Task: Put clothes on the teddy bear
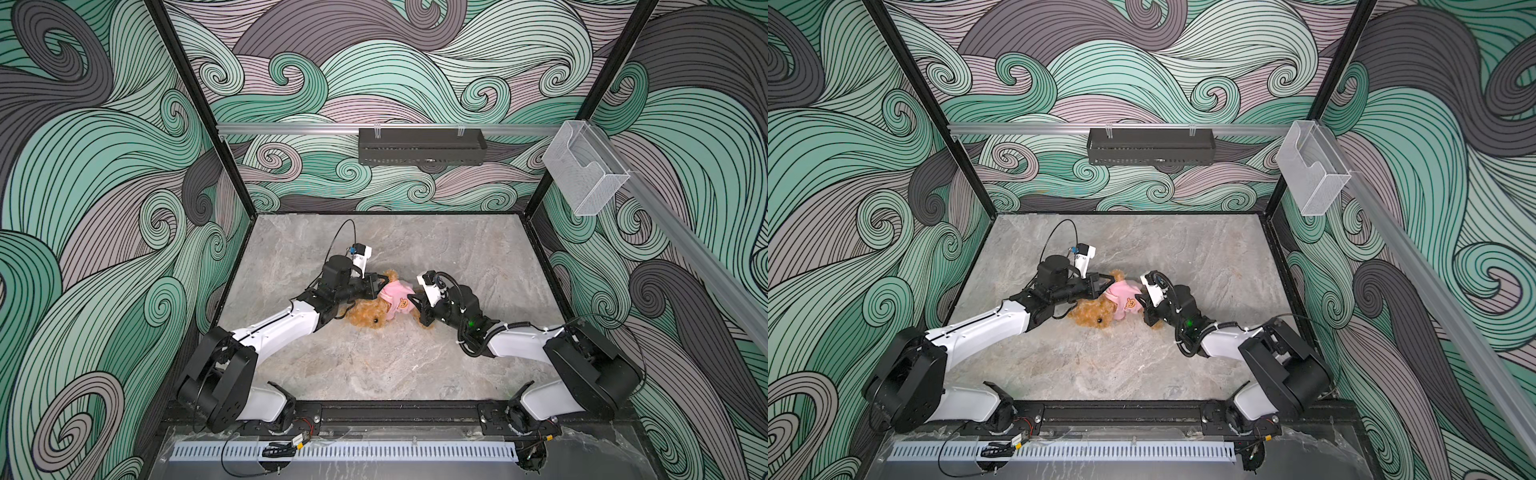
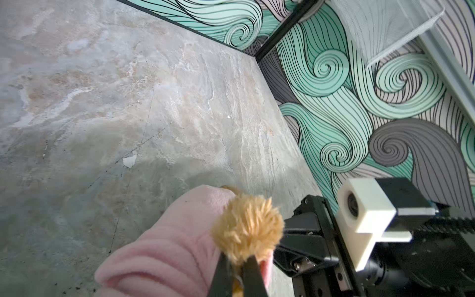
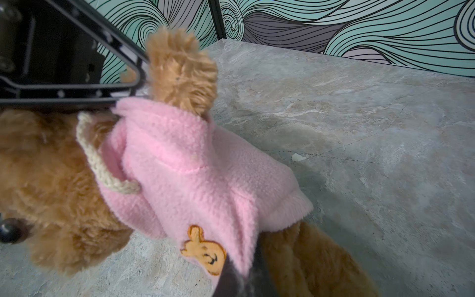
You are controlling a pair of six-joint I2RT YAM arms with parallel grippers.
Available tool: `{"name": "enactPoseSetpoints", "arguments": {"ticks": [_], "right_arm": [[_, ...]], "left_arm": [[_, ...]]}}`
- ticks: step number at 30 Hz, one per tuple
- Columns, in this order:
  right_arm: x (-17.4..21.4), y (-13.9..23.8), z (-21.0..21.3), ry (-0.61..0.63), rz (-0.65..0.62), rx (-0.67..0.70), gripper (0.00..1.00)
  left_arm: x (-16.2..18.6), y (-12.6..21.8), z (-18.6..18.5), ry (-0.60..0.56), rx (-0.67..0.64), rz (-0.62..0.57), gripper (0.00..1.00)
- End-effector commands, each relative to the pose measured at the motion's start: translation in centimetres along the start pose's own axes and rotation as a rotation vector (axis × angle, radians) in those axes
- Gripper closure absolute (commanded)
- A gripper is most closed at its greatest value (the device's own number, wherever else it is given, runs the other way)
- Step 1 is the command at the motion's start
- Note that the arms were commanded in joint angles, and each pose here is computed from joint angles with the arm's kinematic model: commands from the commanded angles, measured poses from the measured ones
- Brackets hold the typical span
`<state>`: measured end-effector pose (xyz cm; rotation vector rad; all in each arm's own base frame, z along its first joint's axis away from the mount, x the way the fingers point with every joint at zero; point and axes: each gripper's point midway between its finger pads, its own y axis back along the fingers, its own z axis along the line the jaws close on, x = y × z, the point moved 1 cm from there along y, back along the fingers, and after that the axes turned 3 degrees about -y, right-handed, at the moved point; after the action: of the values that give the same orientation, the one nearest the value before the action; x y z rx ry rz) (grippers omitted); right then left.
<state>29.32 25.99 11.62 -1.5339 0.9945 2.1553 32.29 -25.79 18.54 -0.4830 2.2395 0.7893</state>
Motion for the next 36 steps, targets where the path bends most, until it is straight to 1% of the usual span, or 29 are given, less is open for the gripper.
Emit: {"name": "enactPoseSetpoints", "arguments": {"ticks": [1,4,7,11,12,15,17,20,24,29,33,36], "right_arm": [[3.0,0.9,-1.5,0.025,0.135,0.072,1.0],[1.6,1.2,-1.0,0.062,0.107,0.055,1.0],[1.1,1.5,-0.8,0.083,0.101,0.046,1.0],[1.2,1.5,-0.6,0.072,0.1,0.036,1.0],[1.2,1.5,-0.6,0.067,0.097,0.035,1.0],[1.4,1.5,-0.6,0.058,0.093,0.034,1.0],[1.3,1.5,-0.6,0.055,0.088,0.033,1.0],[1.2,1.5,-0.5,0.051,0.084,0.028,1.0],[1.2,1.4,-0.5,0.048,0.085,0.028,1.0],[1.4,1.5,-0.6,0.041,0.086,0.03,1.0],[1.5,1.6,-0.6,0.038,0.086,0.033,1.0],[1.6,1.7,-0.6,0.036,0.086,0.038,1.0]], "left_arm": [[-2.3,0.1,-1.0,-0.144,0.02,-0.015,0.94],[-1.3,-0.3,-1.4,-0.209,0.057,0.039,0.84],[-1.8,0.0,-2.2,-0.278,0.073,0.071,0.73],[-2.9,0.5,-3.7,-0.36,0.121,0.075,0.58],[-2.4,-0.3,-3.6,-0.372,0.139,0.102,0.55],[-2.3,-0.5,-4.4,-0.425,0.178,0.139,0.47],[-1.8,-0.8,-4.6,-0.473,0.182,0.185,0.42],[-0.8,-1.7,-4.7,-0.522,0.199,0.254,0.4],[0.4,-3.1,-5.6,-0.575,0.25,0.297,0.38],[1.7,-4.9,-6.3,-0.559,0.321,0.362,0.38],[2.5,-6.0,-6.5,-0.575,0.335,0.418,0.41],[3.3,-6.5,-6.4,-0.588,0.338,0.462,0.48]]}}
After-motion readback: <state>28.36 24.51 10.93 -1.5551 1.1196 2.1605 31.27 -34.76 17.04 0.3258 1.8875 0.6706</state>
